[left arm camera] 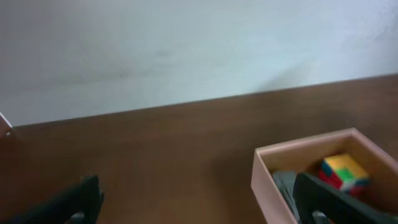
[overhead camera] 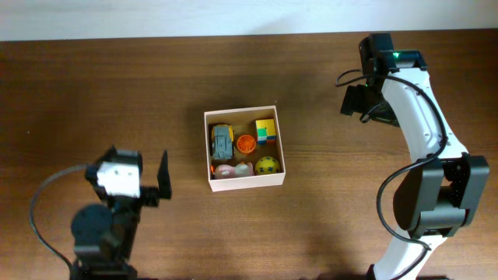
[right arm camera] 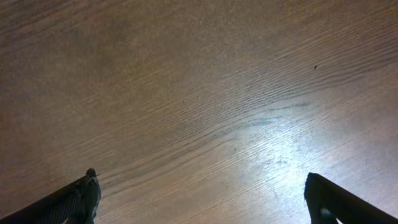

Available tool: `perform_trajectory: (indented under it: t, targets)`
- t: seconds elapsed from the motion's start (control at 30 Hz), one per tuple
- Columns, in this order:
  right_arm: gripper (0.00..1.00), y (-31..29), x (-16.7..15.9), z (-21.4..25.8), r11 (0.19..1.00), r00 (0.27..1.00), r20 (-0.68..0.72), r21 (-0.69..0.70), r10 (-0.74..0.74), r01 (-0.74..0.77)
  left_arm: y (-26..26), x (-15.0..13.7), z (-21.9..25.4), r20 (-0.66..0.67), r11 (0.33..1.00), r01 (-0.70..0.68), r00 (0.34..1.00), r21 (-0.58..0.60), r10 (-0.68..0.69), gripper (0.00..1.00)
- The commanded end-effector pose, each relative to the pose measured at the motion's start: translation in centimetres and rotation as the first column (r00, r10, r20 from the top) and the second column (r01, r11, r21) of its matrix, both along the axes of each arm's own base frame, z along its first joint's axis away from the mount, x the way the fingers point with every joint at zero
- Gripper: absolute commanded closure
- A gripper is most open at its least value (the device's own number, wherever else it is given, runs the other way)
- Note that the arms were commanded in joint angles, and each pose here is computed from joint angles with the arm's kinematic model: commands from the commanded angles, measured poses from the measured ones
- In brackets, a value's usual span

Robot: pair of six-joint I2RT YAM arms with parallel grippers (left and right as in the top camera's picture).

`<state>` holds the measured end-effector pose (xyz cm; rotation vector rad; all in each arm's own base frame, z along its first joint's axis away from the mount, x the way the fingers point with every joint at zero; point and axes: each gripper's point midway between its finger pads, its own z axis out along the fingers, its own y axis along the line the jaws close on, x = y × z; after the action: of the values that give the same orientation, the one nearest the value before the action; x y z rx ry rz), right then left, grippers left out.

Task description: Pack container

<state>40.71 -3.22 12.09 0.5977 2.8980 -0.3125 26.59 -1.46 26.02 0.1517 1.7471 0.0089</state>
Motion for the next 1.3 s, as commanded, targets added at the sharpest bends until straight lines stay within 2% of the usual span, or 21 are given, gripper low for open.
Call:
perform_trajectory:
  t: [0.0, 0.47, 0.77, 0.93, 1.27]
  targets:
    - [0.01, 0.2, -0.1, -0.1, 1.000, 1.000, -0.003, 0.002, -0.002, 0.002, -0.6, -1.3, -2.5, 0.016, 0.999, 0.041, 0.999, 0.016, -0.041, 0.01]
    - [0.01, 0.2, -0.1, -0.1, 1.000, 1.000, -0.003, 0.002, -0.002, 0.002, -1.3, -3.0, -8.2, 0.069, 0.997, 0.081, 0.994, 0.013, -0.082, 0.01]
    - [0.01, 0.2, -0.1, -0.1, 1.000, 1.000, -0.003, 0.002, -0.002, 0.002, -1.1, -2.8, -10.8, 0.033, 0.998, 0.069, 0.997, 0.012, -0.069, 0.01]
    - [0.01, 0.2, -0.1, -0.1, 1.000, 1.000, -0.003, 0.002, -0.002, 0.002, -0.2, -2.7, -10.8, 0.031, 1.000, 0.022, 0.999, 0.020, -0.022, 0.01]
    - [0.01, 0.2, -0.1, -0.1, 1.000, 1.000, -0.002, 0.002, -0.002, 0.002, -0.2, -2.7, -10.8, 0.031, 1.000, 0.021, 0.999, 0.018, -0.021, 0.01]
